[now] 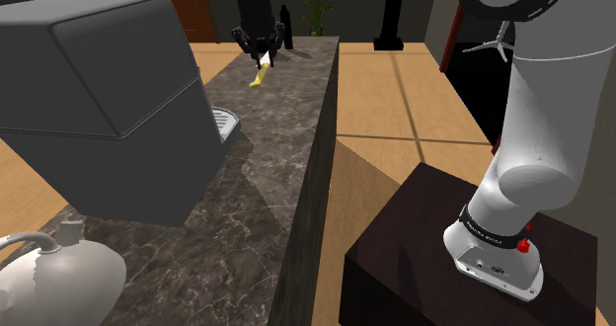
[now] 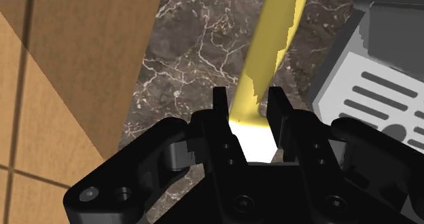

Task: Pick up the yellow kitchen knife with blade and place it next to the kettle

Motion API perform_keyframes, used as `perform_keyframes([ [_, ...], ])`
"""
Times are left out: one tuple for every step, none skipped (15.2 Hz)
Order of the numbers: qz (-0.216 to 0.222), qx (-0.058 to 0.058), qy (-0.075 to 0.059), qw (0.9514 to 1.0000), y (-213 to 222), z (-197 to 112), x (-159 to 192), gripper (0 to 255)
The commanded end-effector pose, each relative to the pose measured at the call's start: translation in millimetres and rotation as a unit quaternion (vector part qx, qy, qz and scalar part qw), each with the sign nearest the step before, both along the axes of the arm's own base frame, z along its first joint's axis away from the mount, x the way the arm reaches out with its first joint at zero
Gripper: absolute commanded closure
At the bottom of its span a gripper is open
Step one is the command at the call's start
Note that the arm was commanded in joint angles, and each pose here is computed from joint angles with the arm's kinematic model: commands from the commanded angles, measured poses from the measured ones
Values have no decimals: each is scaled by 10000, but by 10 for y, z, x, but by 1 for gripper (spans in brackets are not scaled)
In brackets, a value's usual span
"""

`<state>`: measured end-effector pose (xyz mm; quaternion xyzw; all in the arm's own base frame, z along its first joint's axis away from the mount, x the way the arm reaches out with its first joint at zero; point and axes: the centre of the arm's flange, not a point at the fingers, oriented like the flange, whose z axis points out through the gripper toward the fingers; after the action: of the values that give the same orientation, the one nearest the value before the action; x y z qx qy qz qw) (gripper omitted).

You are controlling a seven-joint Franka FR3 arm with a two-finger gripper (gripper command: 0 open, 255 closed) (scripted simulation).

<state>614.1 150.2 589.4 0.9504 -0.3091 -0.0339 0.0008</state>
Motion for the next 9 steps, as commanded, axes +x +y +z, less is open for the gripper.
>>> perform_keyframes([
  [-7,-1,-2,10000,187,22,-154,255],
  [-7,-1,-2,10000,295,22,-230,255],
  [-7,-1,-2,10000,403,22,-306,255],
  [-7,-1,-2,10000,511,22,-381,255],
  [-7,-1,-2,10000,620,22,-457,255],
  [-7,-1,-2,10000,728,22,-533,255],
  [-7,-1,-2,10000,836,22,-608,255],
  [-7,-1,-2,10000,944,23,-684,255],
  [-7,-1,-2,10000,1052,23,-760,255],
])
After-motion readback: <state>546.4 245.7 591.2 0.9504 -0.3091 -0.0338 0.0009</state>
